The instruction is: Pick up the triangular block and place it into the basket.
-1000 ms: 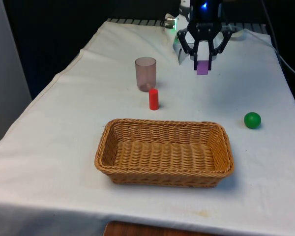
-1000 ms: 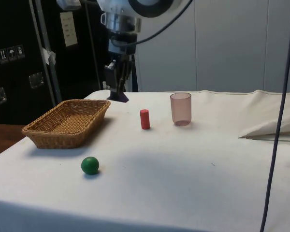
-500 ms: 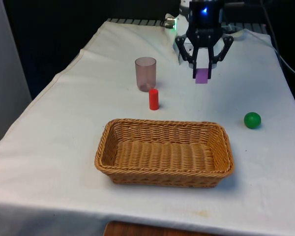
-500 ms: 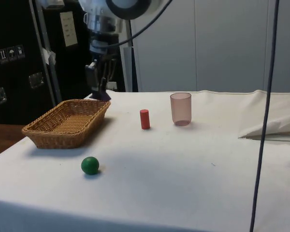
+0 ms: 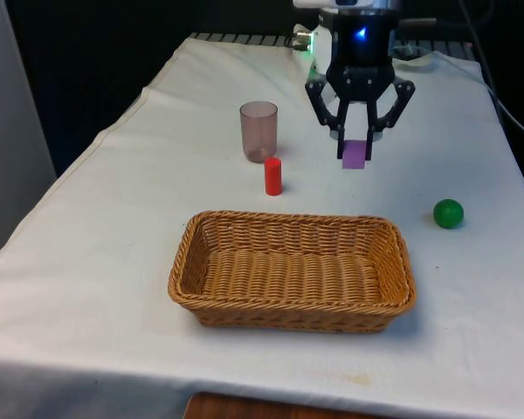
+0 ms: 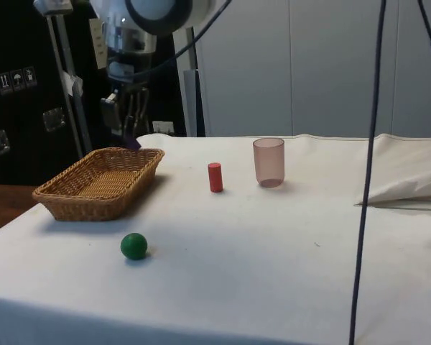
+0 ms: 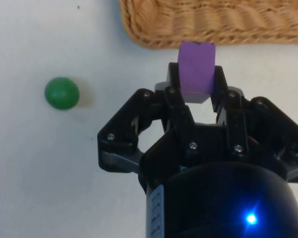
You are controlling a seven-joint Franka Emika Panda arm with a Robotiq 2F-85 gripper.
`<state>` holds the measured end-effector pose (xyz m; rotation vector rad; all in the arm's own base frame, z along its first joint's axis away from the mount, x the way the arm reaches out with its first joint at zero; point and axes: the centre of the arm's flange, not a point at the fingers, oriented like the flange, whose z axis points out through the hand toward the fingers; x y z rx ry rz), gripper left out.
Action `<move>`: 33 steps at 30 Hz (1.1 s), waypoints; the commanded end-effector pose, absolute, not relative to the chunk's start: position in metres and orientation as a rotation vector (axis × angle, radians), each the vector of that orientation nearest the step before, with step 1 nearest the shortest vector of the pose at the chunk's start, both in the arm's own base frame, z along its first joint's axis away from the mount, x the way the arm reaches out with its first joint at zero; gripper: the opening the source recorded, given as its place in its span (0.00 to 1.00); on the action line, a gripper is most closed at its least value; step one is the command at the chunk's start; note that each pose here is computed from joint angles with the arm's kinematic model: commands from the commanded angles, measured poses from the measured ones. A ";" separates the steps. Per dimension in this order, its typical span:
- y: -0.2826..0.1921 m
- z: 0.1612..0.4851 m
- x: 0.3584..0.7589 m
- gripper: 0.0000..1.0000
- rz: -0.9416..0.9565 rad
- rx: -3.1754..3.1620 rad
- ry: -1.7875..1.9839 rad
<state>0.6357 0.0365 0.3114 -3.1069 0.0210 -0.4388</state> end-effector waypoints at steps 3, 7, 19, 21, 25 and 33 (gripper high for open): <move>0.033 0.310 0.650 0.33 -0.436 -3.106 0.019; 0.029 0.306 0.663 0.33 -0.446 -3.114 0.021; 0.014 0.278 0.699 0.33 -0.474 -3.141 0.032; 0.011 0.271 0.705 0.33 -0.477 -3.146 0.036; 0.005 0.257 0.714 0.33 -0.486 -3.155 0.041; -0.005 0.232 0.726 0.33 -0.510 -3.165 0.052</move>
